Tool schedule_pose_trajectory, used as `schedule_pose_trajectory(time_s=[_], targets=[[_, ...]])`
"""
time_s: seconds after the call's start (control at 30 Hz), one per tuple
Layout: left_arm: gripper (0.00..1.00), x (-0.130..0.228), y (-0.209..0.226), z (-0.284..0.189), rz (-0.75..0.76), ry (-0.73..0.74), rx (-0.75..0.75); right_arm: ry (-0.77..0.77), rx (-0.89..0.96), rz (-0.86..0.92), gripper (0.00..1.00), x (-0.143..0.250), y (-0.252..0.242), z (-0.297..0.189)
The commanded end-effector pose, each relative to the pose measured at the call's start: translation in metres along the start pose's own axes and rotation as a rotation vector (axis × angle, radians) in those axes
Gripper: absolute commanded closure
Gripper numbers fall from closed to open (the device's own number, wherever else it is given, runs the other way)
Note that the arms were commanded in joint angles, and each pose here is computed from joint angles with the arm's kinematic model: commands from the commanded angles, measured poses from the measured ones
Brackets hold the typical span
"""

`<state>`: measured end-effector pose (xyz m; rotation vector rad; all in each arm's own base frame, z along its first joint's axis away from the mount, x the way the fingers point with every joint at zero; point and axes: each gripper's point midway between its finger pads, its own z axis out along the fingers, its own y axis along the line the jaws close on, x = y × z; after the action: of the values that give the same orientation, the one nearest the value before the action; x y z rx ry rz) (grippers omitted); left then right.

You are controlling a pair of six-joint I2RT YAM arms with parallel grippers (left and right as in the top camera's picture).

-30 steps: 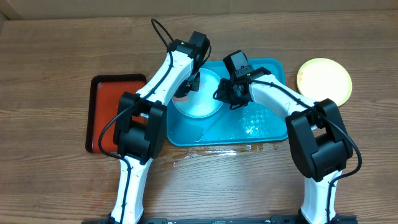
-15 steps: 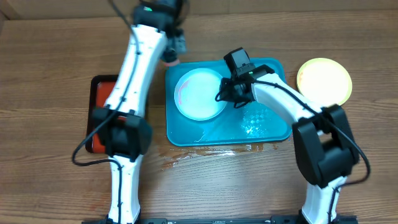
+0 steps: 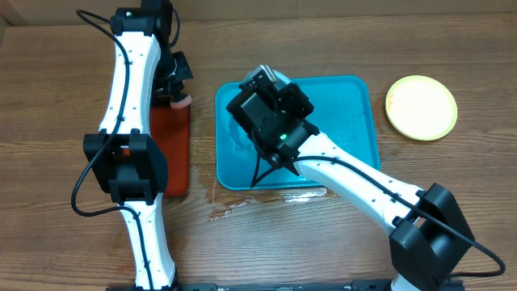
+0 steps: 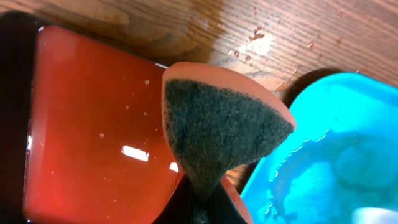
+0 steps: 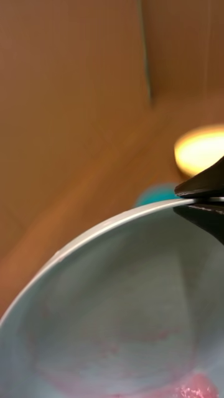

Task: Clean dirty plates on tray and stack at the side
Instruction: 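Lift the white plate with the right gripper and stack it on the yellow plates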

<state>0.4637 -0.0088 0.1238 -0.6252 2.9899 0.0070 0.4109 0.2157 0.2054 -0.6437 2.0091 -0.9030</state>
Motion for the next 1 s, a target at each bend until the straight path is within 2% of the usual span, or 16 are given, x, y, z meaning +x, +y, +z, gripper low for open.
schedule_pose_trajectory(time_s=[0.0,0.17,0.3,0.37,0.4,0.43,0.47,0.6,0.67,0.73,0.8,0.83,0.97], targets=[[0.96,0.001,0.002,-0.005,-0.018,0.002,0.017,0.026,0.279,-0.178,0.96,-0.012,-0.054,-0.024],[0.96,0.001,0.001,-0.005,-0.016,0.000,0.017,0.048,0.366,-0.314,0.96,-0.023,-0.066,-0.039],[0.96,0.001,0.001,-0.005,-0.017,0.000,0.018,0.007,0.351,-0.226,0.96,-0.031,-0.063,-0.040],[0.96,0.001,0.001,-0.005,-0.018,0.002,0.018,-0.065,0.222,-0.091,0.96,-0.033,-0.039,-0.033],[0.96,0.001,0.001,-0.005,-0.017,0.002,0.018,-0.076,0.166,-0.085,0.96,-0.031,-0.029,-0.031],[0.96,0.001,0.001,-0.005,-0.013,0.003,0.018,-0.079,-0.041,-0.145,0.96,-0.021,0.007,-0.024],[0.96,0.002,0.000,-0.005,-0.007,0.003,0.018,-0.069,-0.168,-0.190,0.96,-0.012,0.027,-0.020],[0.96,0.001,-0.003,-0.005,-0.002,-0.004,0.022,0.006,-0.063,0.107,0.96,-0.001,-0.016,0.004],[0.96,0.002,-0.003,-0.005,-0.002,-0.001,0.020,0.055,-0.141,0.309,0.96,0.012,-0.033,0.023],[0.96,0.002,-0.003,-0.005,-0.002,-0.002,0.021,0.108,-0.325,0.464,0.96,0.027,-0.038,0.041],[0.96,0.003,-0.005,-0.005,0.003,-0.002,0.021,0.222,-0.570,0.689,0.96,0.062,-0.051,0.074],[0.96,0.003,-0.005,-0.004,0.003,-0.002,0.021,0.296,-0.642,0.787,0.96,0.093,-0.065,0.092],[0.96,0.002,-0.006,-0.004,0.003,-0.004,0.022,0.466,-0.682,0.999,0.96,0.174,-0.102,0.122]])
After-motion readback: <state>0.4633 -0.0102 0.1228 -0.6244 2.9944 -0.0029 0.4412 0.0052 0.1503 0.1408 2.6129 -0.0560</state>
